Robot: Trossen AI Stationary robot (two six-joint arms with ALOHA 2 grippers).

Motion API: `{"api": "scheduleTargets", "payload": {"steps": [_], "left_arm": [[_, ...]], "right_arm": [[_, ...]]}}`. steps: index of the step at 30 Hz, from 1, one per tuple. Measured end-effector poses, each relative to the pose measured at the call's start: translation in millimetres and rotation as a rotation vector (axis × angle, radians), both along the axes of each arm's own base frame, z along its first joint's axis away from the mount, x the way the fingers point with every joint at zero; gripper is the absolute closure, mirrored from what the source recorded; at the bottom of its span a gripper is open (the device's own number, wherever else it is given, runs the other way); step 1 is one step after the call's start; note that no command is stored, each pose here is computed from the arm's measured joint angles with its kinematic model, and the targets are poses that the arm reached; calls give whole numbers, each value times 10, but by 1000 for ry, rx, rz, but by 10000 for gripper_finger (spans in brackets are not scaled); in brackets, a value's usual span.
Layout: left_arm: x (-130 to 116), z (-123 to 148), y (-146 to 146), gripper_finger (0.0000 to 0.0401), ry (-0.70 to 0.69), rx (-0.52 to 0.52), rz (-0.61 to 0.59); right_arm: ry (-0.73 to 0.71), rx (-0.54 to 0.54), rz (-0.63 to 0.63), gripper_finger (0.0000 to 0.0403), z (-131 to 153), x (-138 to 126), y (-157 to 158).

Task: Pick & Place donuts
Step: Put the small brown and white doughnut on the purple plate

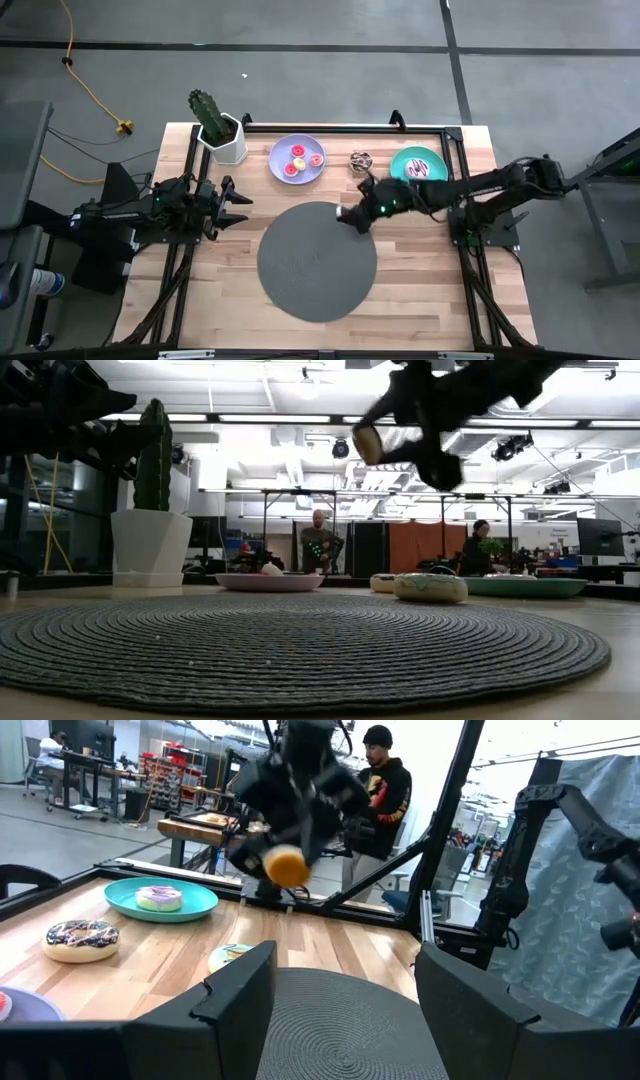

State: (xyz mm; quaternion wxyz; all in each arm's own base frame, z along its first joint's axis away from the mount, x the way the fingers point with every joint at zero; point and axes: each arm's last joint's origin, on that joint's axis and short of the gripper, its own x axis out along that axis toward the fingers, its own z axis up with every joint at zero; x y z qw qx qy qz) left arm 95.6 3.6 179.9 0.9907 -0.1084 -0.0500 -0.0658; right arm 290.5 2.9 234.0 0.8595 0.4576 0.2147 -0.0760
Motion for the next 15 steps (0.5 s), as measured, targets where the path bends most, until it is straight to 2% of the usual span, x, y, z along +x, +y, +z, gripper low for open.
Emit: {"api": "scheduleTargets", "payload": {"steps": [10, 15], "left_arm": [[0, 0, 0, 171, 0, 0, 0], [0, 1, 0, 171, 0, 0, 0]], "right_arm": [[45, -254, -127, 203, 721, 83, -626], [79, -333, -179, 202, 959, 112, -977]]}}
